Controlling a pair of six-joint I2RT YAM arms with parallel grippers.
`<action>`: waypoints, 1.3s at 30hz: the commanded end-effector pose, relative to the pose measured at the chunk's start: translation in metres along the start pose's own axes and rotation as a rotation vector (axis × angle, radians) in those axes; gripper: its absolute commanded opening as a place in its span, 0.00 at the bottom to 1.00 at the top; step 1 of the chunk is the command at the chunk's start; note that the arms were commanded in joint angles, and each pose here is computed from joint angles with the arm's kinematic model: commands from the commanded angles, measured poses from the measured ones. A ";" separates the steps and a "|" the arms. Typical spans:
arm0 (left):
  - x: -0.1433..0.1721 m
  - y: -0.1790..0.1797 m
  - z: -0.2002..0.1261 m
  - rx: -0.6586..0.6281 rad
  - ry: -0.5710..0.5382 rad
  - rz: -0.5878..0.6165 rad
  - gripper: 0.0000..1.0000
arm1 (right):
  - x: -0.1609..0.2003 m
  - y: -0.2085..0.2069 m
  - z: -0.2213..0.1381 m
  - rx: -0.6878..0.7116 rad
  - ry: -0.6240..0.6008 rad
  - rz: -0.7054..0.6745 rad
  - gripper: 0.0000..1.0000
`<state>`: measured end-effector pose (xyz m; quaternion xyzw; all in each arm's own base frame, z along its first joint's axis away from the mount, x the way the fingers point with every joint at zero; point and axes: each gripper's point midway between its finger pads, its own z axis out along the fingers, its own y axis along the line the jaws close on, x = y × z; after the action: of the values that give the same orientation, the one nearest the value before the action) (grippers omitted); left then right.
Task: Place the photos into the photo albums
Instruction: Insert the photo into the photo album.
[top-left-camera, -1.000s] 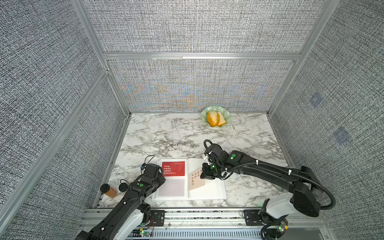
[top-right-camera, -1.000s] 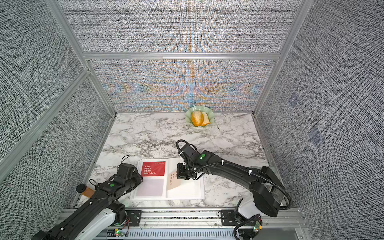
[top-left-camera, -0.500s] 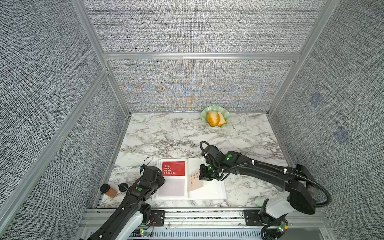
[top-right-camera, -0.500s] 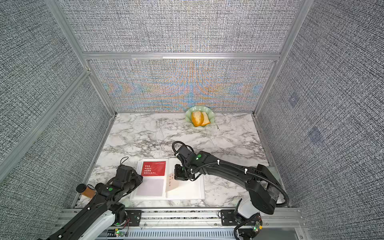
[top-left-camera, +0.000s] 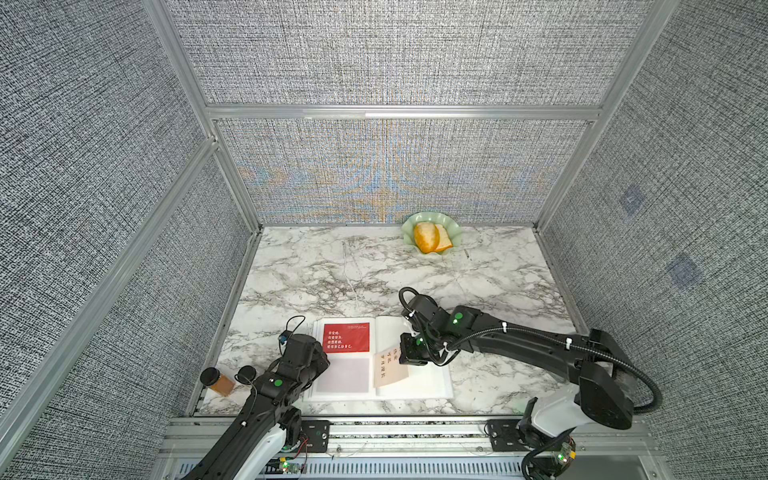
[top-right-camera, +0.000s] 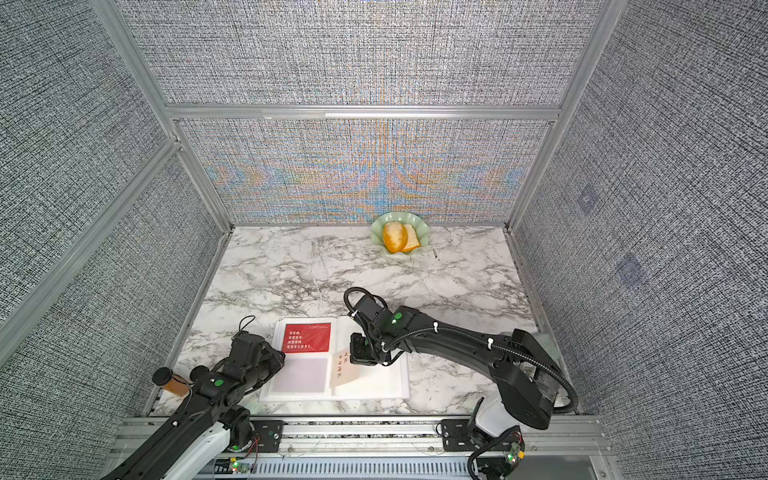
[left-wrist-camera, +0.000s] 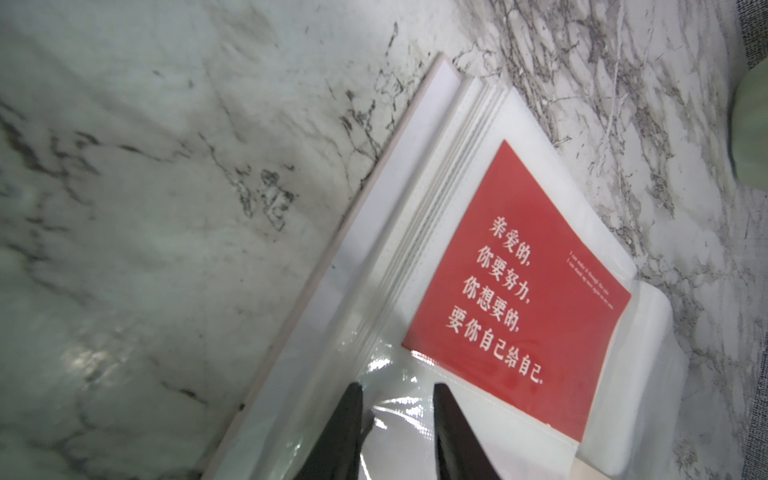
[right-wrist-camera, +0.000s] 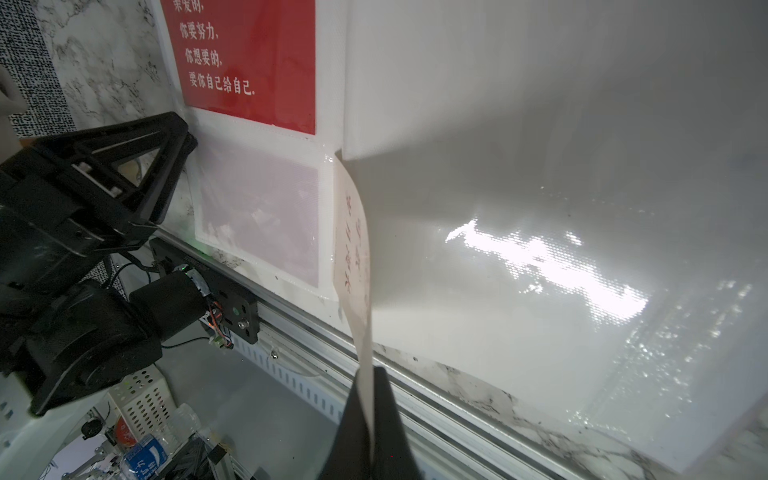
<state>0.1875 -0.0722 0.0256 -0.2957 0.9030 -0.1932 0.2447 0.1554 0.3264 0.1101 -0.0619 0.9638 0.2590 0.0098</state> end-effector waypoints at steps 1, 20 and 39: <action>0.012 0.019 0.000 -0.077 0.049 0.000 0.33 | 0.000 0.001 0.002 -0.001 -0.006 0.012 0.00; 0.012 0.018 -0.004 -0.076 0.051 -0.017 0.33 | 0.005 -0.007 0.021 -0.037 -0.009 0.023 0.00; 0.008 0.016 -0.008 -0.076 0.036 -0.023 0.33 | -0.009 0.030 0.073 -0.143 0.030 -0.005 0.04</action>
<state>0.1776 -0.0683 0.0265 -0.3054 0.9062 -0.1826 0.2283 0.1600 0.3798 0.0574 -0.0638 0.9482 0.3112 -0.0087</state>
